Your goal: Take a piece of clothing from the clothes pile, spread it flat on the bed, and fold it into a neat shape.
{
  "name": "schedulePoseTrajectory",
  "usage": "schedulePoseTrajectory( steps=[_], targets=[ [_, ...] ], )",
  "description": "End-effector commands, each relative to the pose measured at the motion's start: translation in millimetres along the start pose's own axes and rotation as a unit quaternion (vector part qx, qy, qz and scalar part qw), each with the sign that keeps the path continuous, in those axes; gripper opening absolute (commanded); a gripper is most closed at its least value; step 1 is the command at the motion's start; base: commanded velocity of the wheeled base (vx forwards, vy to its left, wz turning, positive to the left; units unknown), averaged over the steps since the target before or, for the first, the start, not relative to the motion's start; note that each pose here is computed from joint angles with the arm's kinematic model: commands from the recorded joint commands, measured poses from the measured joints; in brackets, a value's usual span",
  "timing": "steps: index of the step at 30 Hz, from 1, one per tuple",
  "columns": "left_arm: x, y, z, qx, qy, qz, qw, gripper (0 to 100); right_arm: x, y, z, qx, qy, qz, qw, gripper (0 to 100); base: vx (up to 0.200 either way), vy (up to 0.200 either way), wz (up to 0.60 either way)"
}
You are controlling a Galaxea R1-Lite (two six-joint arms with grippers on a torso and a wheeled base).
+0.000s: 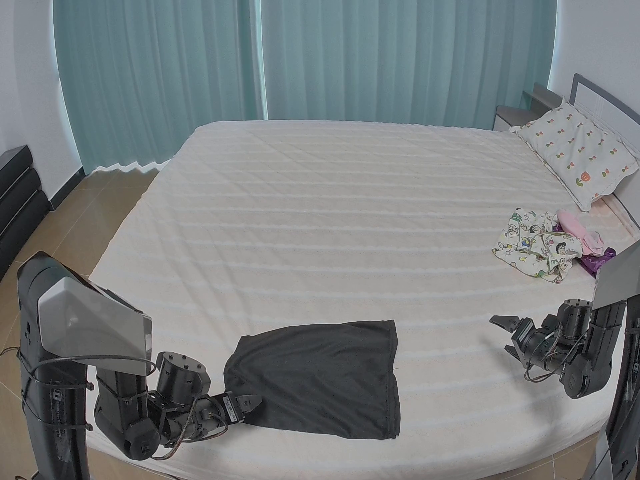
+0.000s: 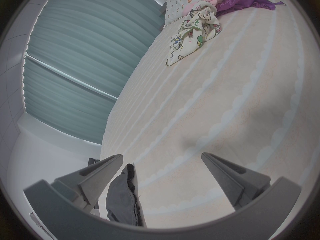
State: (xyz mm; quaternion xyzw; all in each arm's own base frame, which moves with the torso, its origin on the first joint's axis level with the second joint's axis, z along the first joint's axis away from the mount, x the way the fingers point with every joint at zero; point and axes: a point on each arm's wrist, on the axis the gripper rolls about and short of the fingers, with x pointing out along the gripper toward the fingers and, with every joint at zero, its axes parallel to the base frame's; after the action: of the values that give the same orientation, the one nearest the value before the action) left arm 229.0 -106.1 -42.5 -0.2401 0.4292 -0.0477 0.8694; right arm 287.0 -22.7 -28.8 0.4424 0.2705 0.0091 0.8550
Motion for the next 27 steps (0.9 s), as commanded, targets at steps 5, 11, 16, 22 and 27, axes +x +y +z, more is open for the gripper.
schedulePoseTrajectory(
  steps=[5,11,16,22,27],
  targets=[
    [-1.2,4.9,-13.1,0.031,0.02,0.024,0.9991,0,-0.3,1.2,1.6,-0.002,-0.005,0.005,1.0,100,0.0,0.0,0.0],
    [-15.8,3.8,-12.0,0.05,0.018,0.022,0.9984,0,-0.5,1.6,1.9,-0.002,-0.005,0.005,1.0,100,0.0,0.0,0.0],
    [-25.3,8.5,-16.9,0.075,0.03,0.031,0.9962,0,-0.7,1.4,1.6,-0.002,-0.005,0.005,1.0,100,0.0,0.0,0.0],
    [-25.5,13.3,-21.5,0.09,0.053,0.048,0.9934,0,-0.9,1.8,1.9,-0.002,-0.006,0.005,1.0,100,0.0,0.0,0.0],
    [-25.5,14.3,-22.1,0.09,0.059,0.053,0.9928,0,-0.7,1.4,1.6,-0.002,-0.005,0.004,1.0,100,0.0,0.0,0.0]
  ],
)
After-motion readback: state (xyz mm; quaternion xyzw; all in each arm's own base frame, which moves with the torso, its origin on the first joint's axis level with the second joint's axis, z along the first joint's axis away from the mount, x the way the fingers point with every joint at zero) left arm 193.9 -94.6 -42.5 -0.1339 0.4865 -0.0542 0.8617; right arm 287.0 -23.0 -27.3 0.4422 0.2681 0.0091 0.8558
